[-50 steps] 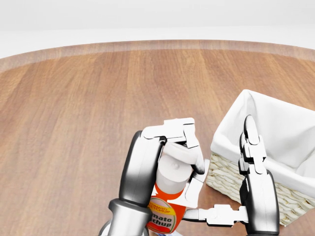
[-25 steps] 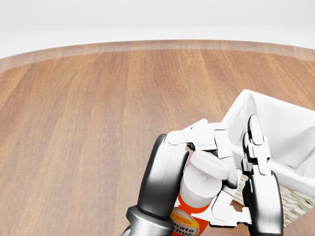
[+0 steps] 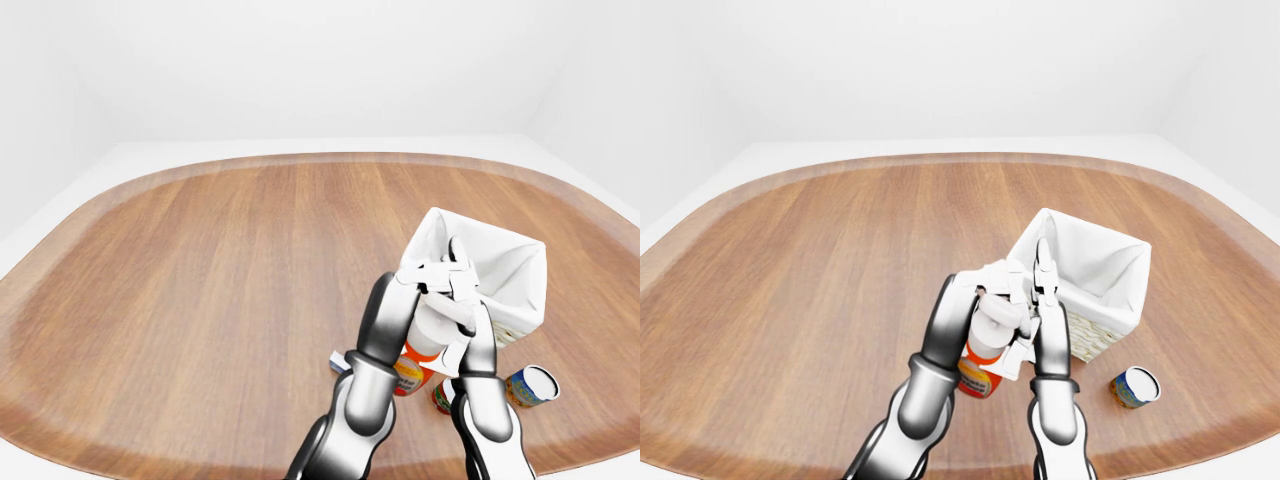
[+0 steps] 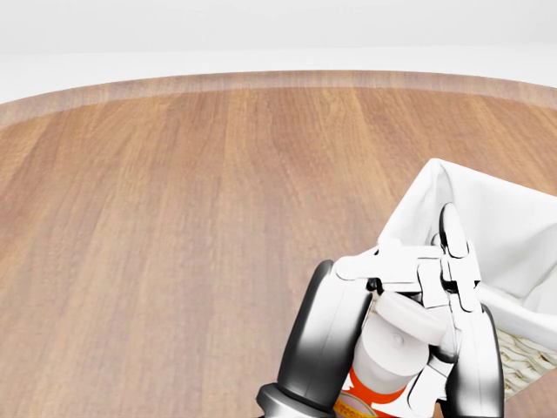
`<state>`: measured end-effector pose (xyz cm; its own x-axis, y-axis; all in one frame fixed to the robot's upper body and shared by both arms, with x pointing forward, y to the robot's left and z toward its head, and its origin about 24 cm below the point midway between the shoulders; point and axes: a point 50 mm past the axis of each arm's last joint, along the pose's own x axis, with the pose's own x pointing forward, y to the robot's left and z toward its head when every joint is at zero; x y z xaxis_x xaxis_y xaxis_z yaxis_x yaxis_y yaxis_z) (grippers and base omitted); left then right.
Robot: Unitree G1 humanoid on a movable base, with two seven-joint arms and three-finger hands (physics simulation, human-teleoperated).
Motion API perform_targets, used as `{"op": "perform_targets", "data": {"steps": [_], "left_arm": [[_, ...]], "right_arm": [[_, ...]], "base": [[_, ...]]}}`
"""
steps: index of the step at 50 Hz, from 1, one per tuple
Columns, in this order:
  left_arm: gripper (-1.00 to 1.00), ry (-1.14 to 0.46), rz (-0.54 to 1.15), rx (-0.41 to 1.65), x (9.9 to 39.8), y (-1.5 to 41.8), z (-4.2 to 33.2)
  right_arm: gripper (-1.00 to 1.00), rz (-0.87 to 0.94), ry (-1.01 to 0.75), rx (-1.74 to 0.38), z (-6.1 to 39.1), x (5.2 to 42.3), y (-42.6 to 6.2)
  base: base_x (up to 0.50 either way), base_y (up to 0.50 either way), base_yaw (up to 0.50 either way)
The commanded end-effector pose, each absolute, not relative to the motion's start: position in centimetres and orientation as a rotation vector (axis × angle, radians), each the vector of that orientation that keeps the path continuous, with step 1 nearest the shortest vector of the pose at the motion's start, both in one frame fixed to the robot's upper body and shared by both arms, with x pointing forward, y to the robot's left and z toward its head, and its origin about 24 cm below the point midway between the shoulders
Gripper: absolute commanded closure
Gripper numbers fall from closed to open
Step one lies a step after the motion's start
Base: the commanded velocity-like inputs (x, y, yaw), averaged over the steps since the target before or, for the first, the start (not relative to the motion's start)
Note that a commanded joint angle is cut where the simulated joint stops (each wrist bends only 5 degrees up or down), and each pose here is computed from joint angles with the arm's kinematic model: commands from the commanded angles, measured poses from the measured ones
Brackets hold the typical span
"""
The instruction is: Pick up the ketchup, and put it in the basket.
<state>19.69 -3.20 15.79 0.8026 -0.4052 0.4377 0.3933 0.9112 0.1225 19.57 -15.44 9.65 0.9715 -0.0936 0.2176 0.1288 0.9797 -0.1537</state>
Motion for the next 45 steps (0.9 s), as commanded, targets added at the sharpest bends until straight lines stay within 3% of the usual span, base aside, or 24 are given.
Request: {"op": "perform_targets", "data": {"steps": [1,8,9,10,13,15,16,34,45], "left_arm": [[1.0,-0.476,-0.429,-0.003,19.1,-3.8,15.9],[1.0,-0.47,-0.433,-0.003,19.0,-3.9,15.8],[1.0,-0.47,-0.433,-0.002,19.0,-3.9,15.8],[1.0,-0.47,-0.431,-0.003,19.1,-3.8,15.8],[0.97,-0.472,-0.43,-0.005,19.1,-3.8,15.9],[0.07,-0.474,-0.425,-0.001,19.1,-3.8,15.9],[-1.0,-0.472,-0.426,-0.001,19.1,-3.8,15.8],[-1.0,-0.479,-0.412,0.005,19.2,-3.2,15.9],[-1.0,-0.558,-0.329,0.042,19.2,1.1,17.0]], "right_arm": [[-1.0,-0.112,-0.212,-0.167,9.6,19.6,-15.5],[-1.0,-0.135,-0.207,-0.175,9.5,19.7,-15.8],[0.16,-0.124,-0.215,-0.163,9.6,19.6,-15.8],[1.0,-0.123,-0.22,-0.159,9.7,19.4,-15.8],[1.0,-0.115,-0.22,-0.153,9.6,19.5,-15.8],[1.0,-0.115,-0.22,-0.158,9.6,19.5,-15.7],[1.0,-0.118,-0.22,-0.159,9.6,19.5,-15.7],[1.0,-0.118,-0.222,-0.162,9.5,19.5,-15.7],[1.0,-0.113,-0.219,-0.164,9.4,19.6,-15.5]], "base": [[0.0,0.0,0.0],[0.0,0.0,0.0],[0.0,0.0,0.0],[0.0,0.0,0.0],[0.0,0.0,0.0],[0.0,0.0,0.0],[0.0,0.0,0.0],[0.0,0.0,0.0],[0.0,0.0,0.0]]}}
